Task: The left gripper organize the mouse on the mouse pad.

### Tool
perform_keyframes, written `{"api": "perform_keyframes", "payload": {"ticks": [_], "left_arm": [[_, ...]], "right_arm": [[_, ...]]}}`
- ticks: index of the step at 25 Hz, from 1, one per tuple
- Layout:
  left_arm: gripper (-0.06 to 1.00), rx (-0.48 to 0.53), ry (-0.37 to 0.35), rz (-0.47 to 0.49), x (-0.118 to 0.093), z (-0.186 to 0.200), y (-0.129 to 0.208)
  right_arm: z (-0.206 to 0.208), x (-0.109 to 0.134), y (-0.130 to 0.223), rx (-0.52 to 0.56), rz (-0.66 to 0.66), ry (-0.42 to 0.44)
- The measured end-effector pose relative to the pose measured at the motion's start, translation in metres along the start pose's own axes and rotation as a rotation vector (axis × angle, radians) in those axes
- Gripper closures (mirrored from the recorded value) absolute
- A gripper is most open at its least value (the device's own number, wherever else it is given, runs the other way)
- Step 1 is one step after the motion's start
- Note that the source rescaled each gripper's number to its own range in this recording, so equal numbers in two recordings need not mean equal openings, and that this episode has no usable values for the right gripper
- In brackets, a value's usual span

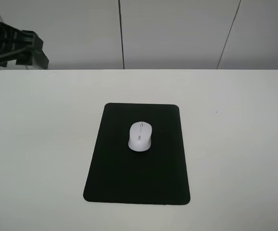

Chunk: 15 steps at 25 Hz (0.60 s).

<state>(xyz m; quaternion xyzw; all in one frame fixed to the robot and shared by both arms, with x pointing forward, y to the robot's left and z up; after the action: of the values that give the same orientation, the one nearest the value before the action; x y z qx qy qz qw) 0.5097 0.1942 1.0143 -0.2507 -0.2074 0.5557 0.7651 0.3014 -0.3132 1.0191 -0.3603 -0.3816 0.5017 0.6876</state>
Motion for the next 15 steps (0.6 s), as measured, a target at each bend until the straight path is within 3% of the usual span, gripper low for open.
{"api": "perform_keyframes", "payload": {"ticks": [5, 15], "left_arm": [[-0.04, -0.059, -0.050, 0.051, 0.027, 0.038, 0.028], [-0.05, -0.270, -0.056, 0.068, 0.037, 0.119, 0.066]], "right_arm": [[0.000, 0.000, 0.000, 0.000, 0.000, 0.000], [0.000, 0.000, 0.000, 0.000, 0.000, 0.000]]}}
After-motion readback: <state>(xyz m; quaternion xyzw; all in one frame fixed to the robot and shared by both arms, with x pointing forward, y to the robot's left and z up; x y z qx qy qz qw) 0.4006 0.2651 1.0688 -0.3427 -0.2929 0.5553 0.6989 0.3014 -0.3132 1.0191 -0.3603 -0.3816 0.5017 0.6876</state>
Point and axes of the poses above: a point on each arm's last joint axis where the gripper is mounted, z pointing back along that axis away from the gripper, x along the wrist's bending axis when the last joint is at zero, y = z × x, the point moved 8 cm from there along -z, pointing out along that axis toward the gripper, and after that the axes turned 11 degrees about -z, right-handed, at the moved point
